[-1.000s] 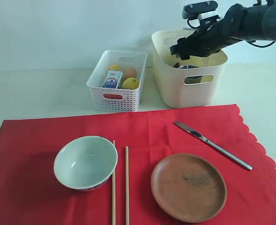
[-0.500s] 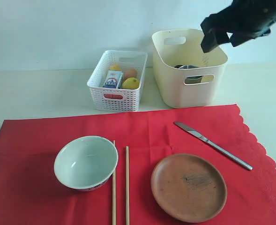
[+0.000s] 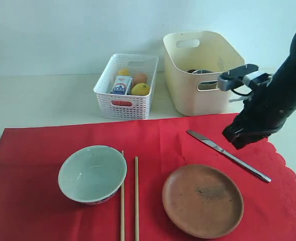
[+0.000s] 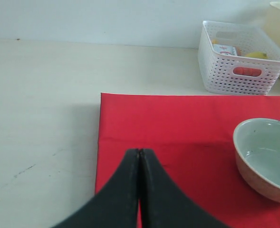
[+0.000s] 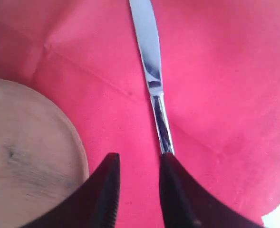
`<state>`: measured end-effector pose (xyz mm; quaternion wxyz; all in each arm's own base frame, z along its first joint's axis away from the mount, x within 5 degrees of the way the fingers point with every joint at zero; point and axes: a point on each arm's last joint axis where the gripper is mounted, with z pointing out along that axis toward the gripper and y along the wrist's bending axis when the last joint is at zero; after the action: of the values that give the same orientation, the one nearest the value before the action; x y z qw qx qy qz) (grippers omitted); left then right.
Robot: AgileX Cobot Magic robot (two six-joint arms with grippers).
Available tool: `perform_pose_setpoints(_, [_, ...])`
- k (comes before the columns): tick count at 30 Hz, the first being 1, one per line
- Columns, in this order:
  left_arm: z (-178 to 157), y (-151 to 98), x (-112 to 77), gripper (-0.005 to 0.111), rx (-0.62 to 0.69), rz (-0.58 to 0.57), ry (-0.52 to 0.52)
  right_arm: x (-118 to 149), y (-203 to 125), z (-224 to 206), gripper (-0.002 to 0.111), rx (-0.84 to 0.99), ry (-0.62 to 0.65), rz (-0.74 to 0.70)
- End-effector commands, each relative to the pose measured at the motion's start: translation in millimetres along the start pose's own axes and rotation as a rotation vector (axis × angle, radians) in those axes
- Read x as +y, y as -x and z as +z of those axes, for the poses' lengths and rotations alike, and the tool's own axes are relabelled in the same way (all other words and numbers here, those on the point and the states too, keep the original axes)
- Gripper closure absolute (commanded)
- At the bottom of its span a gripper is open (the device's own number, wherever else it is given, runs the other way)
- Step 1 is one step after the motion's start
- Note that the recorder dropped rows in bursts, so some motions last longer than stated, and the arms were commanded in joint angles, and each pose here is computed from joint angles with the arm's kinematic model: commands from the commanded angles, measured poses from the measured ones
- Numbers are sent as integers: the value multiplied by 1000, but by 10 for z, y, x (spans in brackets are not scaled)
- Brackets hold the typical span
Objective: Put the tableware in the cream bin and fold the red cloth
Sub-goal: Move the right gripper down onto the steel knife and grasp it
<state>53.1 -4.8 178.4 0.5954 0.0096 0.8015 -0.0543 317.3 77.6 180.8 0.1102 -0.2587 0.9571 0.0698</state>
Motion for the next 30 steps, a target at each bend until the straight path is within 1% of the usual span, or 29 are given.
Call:
perform_pose_setpoints(1, [-9, 25, -9, 107, -19, -8, -12, -73, -39, 324, 80, 85, -7, -47])
perform_pose_setpoints(5, [-9, 25, -9, 107, -19, -8, -12, -132, -79, 475, 80, 139, -41, -31])
perform_pose_setpoints(25, [-9, 25, -9, 107, -19, -8, -12, -138, -68, 484, 80, 127, -47, -28])
perform_pose_setpoints(30, [-9, 25, -9, 107, -19, -8, -12, -143, -85, 557, 80, 148, -38, -24])
